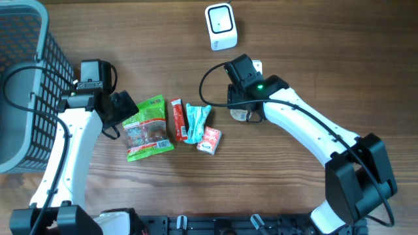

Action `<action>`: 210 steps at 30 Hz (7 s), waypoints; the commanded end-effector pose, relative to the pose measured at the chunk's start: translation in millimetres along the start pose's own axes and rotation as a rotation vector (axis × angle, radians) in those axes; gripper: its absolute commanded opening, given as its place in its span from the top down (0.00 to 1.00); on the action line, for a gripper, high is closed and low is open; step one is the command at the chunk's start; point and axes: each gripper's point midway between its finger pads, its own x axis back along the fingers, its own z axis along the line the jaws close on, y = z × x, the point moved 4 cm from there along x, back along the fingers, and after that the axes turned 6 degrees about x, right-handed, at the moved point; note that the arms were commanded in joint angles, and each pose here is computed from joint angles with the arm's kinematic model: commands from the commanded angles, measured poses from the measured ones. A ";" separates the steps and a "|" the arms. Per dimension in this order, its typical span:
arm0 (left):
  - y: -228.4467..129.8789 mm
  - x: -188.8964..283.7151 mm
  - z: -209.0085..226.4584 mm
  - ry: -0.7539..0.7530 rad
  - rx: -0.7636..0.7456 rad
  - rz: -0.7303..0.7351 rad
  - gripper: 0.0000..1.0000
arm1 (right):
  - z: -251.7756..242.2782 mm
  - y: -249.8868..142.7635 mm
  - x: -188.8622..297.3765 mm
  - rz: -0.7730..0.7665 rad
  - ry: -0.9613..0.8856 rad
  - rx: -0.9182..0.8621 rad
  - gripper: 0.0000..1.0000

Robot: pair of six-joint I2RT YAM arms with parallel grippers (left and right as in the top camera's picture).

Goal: Scan the item barcode

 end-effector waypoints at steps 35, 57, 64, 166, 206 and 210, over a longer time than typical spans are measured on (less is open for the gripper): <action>4.2 4.0 -0.9 -0.010 -0.001 -0.013 0.00 | -21.6 52.1 119.9 0.039 0.242 0.007 0.00; 4.1 4.0 -1.0 -0.010 -0.001 -0.013 0.00 | -15.0 -24.0 2.9 0.133 0.099 -0.092 0.11; 4.3 4.0 -0.9 -0.010 -0.001 -0.013 0.00 | -16.5 -24.6 -1.3 0.116 0.086 -0.090 0.19; 4.3 4.0 -0.9 -0.010 -0.001 -0.013 0.00 | -18.5 38.6 140.1 -0.062 0.331 0.162 0.67; 4.2 4.0 -0.9 -0.010 -0.001 -0.013 0.00 | 12.9 263.6 -0.9 -0.665 0.127 0.049 0.72; 4.2 4.1 -1.0 -0.010 -0.001 -0.013 0.00 | 17.7 282.2 -12.2 -0.791 0.126 0.050 0.73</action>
